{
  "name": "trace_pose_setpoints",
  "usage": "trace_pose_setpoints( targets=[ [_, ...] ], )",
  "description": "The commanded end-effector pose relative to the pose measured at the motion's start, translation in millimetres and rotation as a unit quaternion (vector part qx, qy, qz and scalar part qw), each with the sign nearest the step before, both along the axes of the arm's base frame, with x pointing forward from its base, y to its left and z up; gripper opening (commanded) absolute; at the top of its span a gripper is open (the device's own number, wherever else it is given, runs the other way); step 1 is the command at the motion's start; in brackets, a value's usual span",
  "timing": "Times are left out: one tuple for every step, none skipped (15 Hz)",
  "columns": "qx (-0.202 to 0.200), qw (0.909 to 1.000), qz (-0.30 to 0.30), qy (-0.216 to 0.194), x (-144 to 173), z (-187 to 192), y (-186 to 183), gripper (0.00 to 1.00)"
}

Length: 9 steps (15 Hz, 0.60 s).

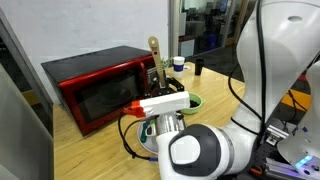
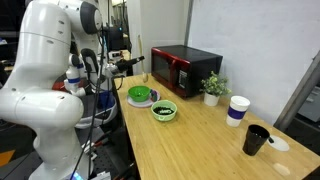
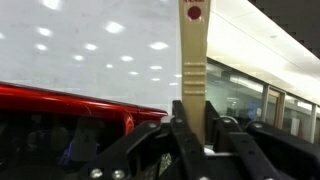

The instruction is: Use the spoon to transfer beans from the light-green bowl to the dark green bowl

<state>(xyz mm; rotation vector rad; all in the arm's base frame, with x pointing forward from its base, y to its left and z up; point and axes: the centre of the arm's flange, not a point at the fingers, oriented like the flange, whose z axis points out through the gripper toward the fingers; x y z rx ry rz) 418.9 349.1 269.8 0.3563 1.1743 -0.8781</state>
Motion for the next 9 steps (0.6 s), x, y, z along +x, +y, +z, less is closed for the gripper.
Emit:
trace_pose_setpoints(
  targets=[
    [0.092,0.9957,0.008,0.007,18,27,-28,0.06],
    [0.115,0.9933,0.01,0.002,23,32,-34,0.06],
    [0.138,0.9904,0.012,-0.004,26,38,-40,0.06],
    [0.16,0.987,0.014,-0.011,28,46,-45,0.06],
    [0.181,0.9832,0.017,-0.019,29,52,-52,0.06],
    [0.201,0.9791,0.018,-0.025,30,59,-57,0.06],
    [0.222,0.9743,0.022,-0.031,31,65,-63,0.06],
    [0.243,0.9691,0.027,-0.034,31,70,-68,0.06],
    [0.268,0.9621,0.033,-0.036,31,76,-74,0.06]
  ],
)
